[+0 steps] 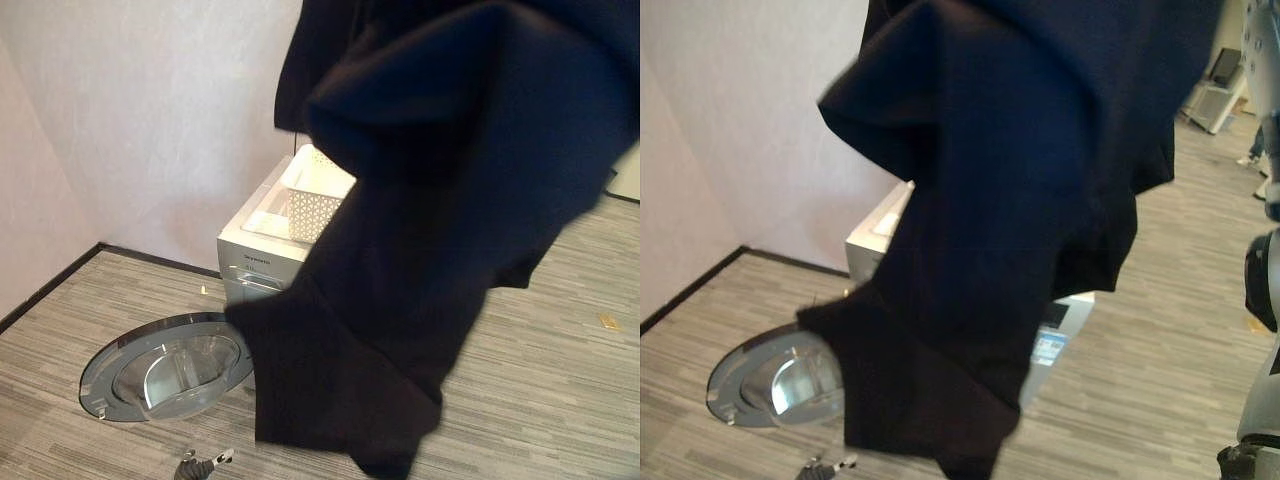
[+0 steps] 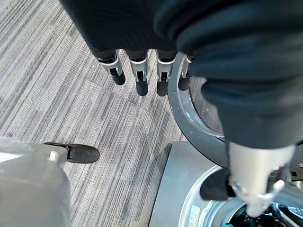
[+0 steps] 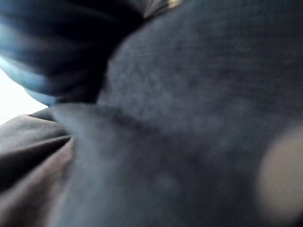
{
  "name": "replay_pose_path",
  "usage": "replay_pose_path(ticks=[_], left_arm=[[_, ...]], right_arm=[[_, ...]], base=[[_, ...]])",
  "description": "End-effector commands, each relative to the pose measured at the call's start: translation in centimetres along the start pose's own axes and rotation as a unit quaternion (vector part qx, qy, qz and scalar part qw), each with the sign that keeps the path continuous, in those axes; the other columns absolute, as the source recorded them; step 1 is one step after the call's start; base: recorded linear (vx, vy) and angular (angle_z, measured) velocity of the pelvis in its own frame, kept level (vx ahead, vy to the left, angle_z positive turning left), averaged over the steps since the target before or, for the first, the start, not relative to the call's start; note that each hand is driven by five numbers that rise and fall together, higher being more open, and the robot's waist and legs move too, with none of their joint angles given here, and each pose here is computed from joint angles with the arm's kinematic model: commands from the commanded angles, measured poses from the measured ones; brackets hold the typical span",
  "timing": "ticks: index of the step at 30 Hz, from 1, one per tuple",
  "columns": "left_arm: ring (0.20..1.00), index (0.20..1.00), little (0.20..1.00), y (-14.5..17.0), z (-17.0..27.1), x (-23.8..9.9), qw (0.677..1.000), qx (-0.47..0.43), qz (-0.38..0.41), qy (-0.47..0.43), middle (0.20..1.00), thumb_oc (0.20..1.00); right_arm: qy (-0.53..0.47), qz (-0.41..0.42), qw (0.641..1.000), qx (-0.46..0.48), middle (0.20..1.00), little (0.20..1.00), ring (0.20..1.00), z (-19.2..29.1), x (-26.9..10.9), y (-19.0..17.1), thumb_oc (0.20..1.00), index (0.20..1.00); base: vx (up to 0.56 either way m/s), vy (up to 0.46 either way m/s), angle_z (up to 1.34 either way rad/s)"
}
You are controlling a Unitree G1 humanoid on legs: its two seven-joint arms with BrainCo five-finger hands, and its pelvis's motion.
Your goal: Grab the laundry basket,head to the washer,open it,put in the laundry and shut it.
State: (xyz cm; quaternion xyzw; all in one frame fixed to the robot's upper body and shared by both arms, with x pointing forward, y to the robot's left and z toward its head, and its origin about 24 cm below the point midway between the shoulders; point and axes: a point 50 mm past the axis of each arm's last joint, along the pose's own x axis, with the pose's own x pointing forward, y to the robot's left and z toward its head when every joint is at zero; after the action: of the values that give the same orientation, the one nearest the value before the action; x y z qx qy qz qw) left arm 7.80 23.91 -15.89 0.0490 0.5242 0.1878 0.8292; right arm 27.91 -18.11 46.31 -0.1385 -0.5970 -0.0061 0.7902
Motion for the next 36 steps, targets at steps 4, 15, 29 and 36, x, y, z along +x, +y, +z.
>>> replay_pose_path(ticks=[4, 15, 29, 36], left_arm=[[1.0, 1.0, 1.0, -3.2, 8.2, -0.6, 0.98, 0.044, -0.077, -0.178, 1.0, 1.0], [1.0, 1.0, 1.0, -4.5, 17.0, -8.0, 0.848, 0.205, -0.23, -0.431, 1.0, 1.0], [1.0, 1.0, 1.0, -10.6, 21.8, -14.1, 0.732, 0.252, -0.342, -0.533, 1.0, 1.0], [1.0, 1.0, 1.0, -10.6, 22.9, -16.5, 0.714, 0.204, -0.374, -0.555, 1.0, 1.0]], right_arm=[[0.038, 0.09, 0.995, -0.028, 0.2, 0.2, 0.2, -1.4, -6.7, 0.3, 0.2, 0.2], [0.127, 0.312, 0.937, 0.097, 0.2, 0.2, 0.2, -0.9, -17.1, 5.5, 0.2, 0.2], [0.154, 0.35, 0.915, 0.132, 0.2, 0.2, 0.2, -0.8, -18.7, 7.2, 0.2, 0.2], [0.191, 0.345, 0.914, 0.099, 0.2, 0.2, 0.2, -2.3, -19.6, 7.4, 0.2, 0.2]], base=[[-0.02, 0.005, 0.0], [-0.01, 0.003, 0.0], [0.0, 0.0, 0.02], [0.0, 0.0, 0.0]])
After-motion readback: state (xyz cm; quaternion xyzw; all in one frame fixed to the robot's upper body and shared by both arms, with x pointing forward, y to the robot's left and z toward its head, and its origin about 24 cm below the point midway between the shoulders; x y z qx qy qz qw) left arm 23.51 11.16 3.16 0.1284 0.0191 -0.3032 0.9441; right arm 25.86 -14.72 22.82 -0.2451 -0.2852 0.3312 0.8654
